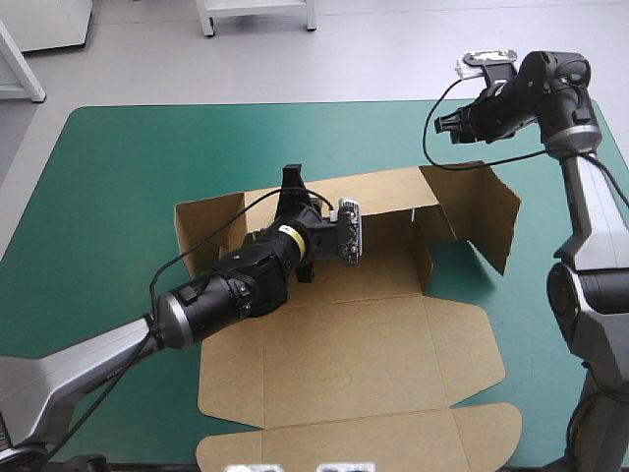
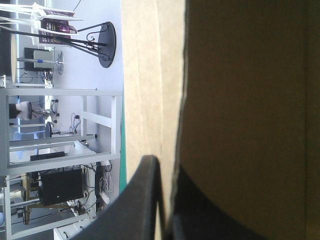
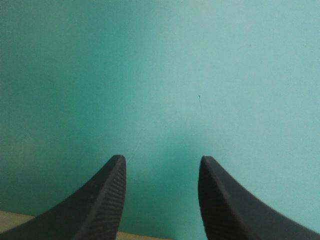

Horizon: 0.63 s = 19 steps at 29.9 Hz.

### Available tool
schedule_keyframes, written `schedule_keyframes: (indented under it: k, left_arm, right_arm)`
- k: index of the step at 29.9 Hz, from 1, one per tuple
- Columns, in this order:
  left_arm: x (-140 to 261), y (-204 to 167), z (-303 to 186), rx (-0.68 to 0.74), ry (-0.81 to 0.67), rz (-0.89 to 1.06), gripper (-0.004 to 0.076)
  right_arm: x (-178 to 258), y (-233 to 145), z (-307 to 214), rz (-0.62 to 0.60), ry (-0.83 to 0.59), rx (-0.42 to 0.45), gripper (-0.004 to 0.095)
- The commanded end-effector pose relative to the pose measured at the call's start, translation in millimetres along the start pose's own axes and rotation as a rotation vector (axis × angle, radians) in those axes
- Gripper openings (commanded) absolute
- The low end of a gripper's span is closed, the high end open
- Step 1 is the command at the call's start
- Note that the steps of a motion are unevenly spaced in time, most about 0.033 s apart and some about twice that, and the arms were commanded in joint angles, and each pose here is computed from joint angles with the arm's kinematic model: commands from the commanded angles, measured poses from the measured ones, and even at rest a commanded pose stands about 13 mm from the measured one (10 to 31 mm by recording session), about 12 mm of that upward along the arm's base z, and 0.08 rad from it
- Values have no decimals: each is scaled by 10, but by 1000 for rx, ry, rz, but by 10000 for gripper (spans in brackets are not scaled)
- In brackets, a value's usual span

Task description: Fold the box

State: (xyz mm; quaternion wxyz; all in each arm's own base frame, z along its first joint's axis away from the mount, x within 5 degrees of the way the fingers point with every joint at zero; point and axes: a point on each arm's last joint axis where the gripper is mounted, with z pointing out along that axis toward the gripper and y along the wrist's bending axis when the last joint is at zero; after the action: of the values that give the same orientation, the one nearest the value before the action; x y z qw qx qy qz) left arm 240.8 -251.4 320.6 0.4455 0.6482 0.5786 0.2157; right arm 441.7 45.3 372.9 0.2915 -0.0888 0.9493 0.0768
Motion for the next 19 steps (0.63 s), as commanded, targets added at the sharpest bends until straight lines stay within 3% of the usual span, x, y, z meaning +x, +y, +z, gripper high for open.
schedule_keyframes:
  k: [1, 10, 19]
  left_arm:
    - [-91, 8, -78, 12, -68, -74, -8]
    - [-88, 3, -78, 18, -64, -82, -8]
    - [-84, 3, -78, 17, -60, -80, -8]
  right_arm:
    - [23, 48, -202, -28, -23, 19, 427]
    - [155, 91, -157, -26, 31, -13, 427]
    - [426, 175, -471, -42, 52, -37, 427]
